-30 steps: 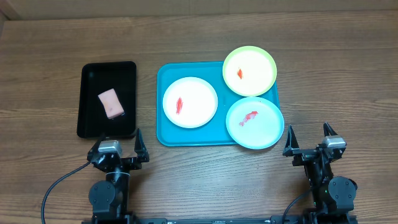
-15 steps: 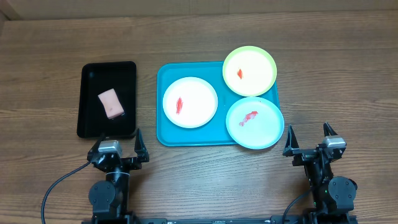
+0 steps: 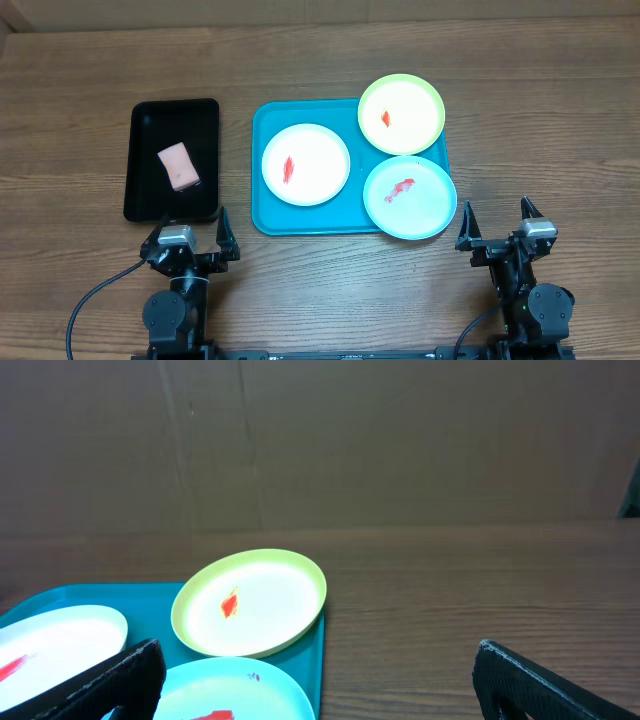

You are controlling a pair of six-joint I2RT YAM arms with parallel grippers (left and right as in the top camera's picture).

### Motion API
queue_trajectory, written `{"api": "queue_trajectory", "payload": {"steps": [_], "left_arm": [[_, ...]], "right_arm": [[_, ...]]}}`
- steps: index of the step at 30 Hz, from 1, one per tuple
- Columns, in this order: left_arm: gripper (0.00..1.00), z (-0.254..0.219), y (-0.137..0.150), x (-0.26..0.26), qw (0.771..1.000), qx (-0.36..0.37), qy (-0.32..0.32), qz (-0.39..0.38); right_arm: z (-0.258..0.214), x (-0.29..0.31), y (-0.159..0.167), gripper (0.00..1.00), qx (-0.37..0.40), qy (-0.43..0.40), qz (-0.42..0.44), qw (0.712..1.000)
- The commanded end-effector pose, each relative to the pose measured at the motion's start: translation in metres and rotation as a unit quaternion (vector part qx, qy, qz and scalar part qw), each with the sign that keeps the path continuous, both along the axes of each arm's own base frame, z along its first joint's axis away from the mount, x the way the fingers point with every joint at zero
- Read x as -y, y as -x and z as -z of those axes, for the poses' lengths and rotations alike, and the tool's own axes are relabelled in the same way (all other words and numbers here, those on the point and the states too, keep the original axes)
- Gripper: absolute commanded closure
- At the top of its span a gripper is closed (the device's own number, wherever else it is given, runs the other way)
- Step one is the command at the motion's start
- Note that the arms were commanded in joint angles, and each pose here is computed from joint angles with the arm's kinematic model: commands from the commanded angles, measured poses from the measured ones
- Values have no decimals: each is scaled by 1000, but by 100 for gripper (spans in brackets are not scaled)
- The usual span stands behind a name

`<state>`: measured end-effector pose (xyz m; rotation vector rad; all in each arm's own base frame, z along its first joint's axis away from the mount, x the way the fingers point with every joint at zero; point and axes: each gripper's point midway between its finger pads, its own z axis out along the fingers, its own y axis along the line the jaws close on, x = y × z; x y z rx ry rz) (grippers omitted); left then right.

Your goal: Clean dirty plates on tray and stack at the side

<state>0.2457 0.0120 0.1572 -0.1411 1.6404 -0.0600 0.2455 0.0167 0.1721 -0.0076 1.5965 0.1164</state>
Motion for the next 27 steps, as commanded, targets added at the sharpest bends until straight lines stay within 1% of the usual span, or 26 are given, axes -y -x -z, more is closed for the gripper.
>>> {"api": "queue_trajectory", "payload": {"steps": [1, 27], "left_arm": [[1, 2, 0, 3, 1000, -2, 4, 7], [1, 2, 0, 3, 1000, -1, 6, 7]], "right_arm": [[4, 1, -1, 0, -3, 4, 3, 1000], [2, 0, -1, 0, 1, 3, 1, 1000]]}}
